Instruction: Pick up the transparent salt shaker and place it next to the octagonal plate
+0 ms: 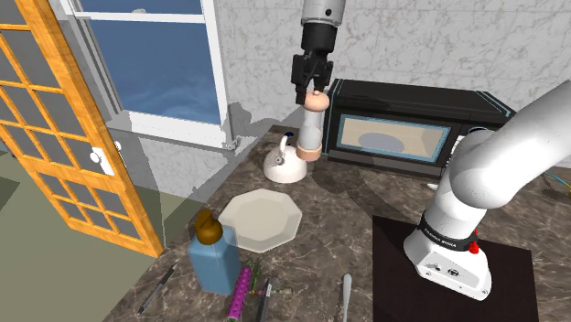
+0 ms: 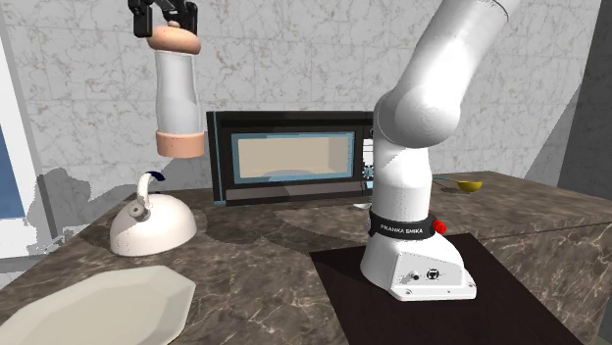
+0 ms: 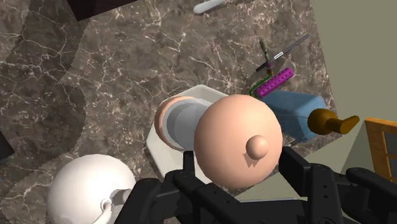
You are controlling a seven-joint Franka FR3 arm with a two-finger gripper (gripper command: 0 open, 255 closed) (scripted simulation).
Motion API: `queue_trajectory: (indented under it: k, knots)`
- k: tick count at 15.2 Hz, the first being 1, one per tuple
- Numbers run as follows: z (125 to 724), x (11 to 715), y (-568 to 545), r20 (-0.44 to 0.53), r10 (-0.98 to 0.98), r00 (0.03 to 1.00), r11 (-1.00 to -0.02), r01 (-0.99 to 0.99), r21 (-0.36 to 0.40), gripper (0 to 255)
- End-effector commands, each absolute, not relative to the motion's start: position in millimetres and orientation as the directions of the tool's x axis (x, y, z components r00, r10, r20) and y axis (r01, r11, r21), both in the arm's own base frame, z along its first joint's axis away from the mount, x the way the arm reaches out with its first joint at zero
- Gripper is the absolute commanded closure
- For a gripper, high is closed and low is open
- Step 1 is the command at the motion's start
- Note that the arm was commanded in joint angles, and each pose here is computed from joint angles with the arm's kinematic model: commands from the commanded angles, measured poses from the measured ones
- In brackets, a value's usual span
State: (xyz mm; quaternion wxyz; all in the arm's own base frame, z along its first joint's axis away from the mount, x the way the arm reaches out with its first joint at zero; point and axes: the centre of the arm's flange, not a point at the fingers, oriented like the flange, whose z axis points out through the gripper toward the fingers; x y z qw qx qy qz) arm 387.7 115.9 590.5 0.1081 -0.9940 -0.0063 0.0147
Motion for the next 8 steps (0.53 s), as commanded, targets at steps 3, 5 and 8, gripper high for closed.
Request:
queue_trajectory:
  k: [3,5,8]
  knots:
    - [590,419,158,-0.027,0.015,1.0,-0.976,0.009,-0.216,255]
    - [590,434,180,-0.027,0.015,1.0,-0.976,0.009,-0.216,255]
    - [591,458,211,-0.027,0.015,1.0,-0.976,0.009,-0.216,255]
